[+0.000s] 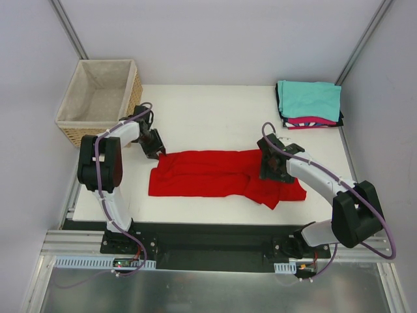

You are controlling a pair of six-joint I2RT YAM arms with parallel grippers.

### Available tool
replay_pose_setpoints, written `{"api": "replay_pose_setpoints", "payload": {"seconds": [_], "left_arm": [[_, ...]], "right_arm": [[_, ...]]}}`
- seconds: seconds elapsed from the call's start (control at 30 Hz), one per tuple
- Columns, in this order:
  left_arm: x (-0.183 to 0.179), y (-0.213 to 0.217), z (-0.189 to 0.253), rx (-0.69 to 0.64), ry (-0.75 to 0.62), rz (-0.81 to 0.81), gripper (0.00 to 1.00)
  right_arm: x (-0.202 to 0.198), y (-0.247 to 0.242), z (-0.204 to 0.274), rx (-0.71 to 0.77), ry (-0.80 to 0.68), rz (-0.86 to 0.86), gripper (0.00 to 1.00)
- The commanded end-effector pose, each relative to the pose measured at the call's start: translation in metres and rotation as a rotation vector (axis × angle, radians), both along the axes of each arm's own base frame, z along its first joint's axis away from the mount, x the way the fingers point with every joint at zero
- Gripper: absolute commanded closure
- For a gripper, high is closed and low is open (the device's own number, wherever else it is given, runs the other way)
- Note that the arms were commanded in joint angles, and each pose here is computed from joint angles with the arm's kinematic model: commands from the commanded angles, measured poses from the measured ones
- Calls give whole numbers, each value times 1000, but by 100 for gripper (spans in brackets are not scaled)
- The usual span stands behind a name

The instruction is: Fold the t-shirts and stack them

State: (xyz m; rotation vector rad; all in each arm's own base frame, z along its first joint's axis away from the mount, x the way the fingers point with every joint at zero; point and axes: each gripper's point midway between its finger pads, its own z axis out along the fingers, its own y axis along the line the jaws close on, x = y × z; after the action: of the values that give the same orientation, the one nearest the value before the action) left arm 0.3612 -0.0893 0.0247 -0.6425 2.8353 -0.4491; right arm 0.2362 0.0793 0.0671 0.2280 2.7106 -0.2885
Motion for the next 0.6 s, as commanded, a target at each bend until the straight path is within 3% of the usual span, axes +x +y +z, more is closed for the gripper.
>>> {"api": "replay_pose_setpoints", "payload": {"seconds": [0.0, 0.57], "left_arm": [[-5, 1, 3, -23, 0, 12, 67], [-2, 19, 24, -42, -55, 61, 72]], "right_arm": [[-2, 1, 3, 8, -5, 12, 25], [-4, 6, -7, 15, 16, 26, 26]]}}
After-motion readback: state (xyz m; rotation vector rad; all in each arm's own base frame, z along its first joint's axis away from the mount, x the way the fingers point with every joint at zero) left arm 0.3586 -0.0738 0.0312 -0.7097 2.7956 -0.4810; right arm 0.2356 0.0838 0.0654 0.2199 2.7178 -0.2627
